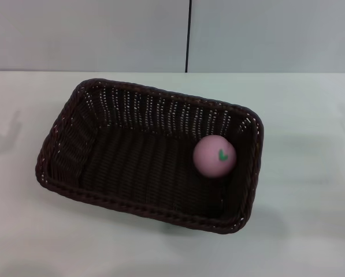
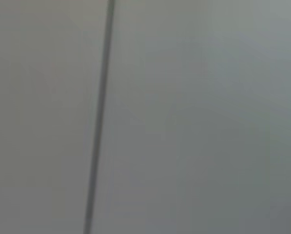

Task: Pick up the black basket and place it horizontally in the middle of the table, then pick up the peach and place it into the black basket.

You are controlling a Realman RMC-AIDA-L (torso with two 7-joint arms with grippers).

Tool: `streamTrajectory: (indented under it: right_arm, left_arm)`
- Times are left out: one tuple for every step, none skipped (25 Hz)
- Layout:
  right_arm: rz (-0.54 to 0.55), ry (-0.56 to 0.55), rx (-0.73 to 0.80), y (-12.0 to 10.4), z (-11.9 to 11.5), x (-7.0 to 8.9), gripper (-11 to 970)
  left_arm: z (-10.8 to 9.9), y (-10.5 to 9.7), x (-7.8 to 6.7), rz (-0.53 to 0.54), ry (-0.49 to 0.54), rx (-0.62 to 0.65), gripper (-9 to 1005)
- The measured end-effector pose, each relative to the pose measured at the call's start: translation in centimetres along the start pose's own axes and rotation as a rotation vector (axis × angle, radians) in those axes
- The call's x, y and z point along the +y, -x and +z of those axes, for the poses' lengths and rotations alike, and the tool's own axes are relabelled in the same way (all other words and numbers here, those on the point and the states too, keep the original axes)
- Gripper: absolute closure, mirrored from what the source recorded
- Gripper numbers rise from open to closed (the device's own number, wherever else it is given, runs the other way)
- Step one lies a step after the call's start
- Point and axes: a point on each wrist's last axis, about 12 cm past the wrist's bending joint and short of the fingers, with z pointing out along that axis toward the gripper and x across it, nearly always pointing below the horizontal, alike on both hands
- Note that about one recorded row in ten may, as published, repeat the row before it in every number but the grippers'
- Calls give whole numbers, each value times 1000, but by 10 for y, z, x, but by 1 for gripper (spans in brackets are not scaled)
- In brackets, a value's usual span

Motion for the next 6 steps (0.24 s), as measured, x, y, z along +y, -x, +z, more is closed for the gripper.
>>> streamTrajectory:
  right_arm:
    - [-24, -38, -6, -2, -4, 0, 233]
    - [-48, -87, -10, -5, -8, 1, 233]
    - [-48, -87, -10, -5, -8, 1, 233]
    - [-62, -98, -15, -6, -6, 1, 233]
    - [-62, -98, -15, -6, -6, 1, 233]
    - [-67, -95, -20, -5, -4, 0, 233]
  left_arm:
    - [-3, -2, 1, 0, 19, -2, 428]
    - [-11, -3, 3, -7, 61, -12, 428]
    - [-11, -3, 3, -7, 61, -12, 428]
    - [-16, -5, 5, -26, 103, -25, 428]
    - [-16, -5, 5, -26, 103, -25, 428]
    - [-18, -6, 5, -36, 119, -27, 428]
